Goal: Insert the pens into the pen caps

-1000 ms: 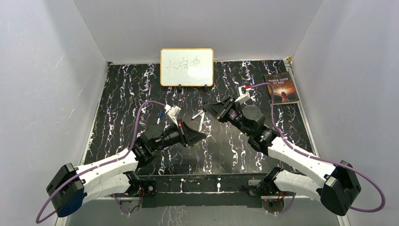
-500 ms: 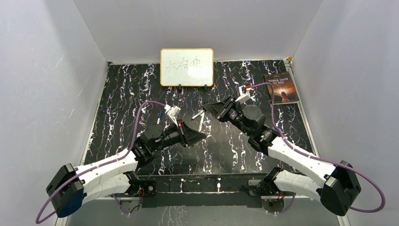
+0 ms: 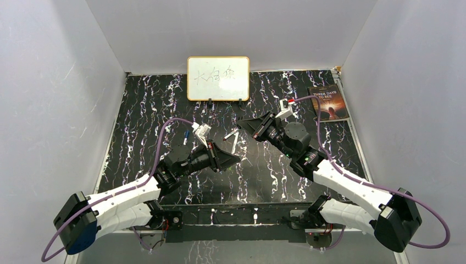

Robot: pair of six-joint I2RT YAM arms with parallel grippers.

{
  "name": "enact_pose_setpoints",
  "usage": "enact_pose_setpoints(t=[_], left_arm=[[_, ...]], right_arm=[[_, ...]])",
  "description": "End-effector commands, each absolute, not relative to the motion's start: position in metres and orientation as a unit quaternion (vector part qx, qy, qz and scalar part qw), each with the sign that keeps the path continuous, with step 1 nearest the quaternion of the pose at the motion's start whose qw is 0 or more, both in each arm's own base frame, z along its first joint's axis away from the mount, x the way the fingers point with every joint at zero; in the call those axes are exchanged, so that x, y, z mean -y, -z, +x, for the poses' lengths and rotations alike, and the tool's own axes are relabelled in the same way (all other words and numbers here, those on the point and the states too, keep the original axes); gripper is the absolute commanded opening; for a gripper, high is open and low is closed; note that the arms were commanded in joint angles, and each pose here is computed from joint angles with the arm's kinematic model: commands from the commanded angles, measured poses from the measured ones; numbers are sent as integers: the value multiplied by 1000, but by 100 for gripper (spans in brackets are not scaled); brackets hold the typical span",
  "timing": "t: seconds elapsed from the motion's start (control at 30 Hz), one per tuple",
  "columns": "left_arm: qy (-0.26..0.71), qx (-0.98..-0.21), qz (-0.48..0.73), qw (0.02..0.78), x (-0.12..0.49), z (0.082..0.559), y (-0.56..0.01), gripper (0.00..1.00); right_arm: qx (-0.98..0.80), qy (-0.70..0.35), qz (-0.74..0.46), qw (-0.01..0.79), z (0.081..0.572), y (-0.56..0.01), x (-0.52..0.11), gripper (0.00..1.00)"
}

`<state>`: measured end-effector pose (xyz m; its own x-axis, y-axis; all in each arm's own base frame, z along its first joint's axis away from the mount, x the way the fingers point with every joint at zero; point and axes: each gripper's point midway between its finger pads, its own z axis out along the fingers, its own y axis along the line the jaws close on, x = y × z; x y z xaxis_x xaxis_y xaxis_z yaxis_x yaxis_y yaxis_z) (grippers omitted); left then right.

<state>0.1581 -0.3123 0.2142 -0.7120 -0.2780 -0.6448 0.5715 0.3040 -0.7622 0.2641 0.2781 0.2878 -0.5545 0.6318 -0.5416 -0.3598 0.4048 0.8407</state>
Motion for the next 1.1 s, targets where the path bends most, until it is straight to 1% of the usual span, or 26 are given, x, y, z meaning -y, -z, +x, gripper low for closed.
enact_pose_setpoints(t=[0.0, 1.07], left_arm=[[593, -700, 109, 383, 312, 157, -233, 0], [597, -691, 110, 392, 311, 157, -241, 0]], right_arm=[[-652, -571, 86, 492, 262, -336, -276, 0], [-671, -562, 86, 475, 255, -309, -273, 0]])
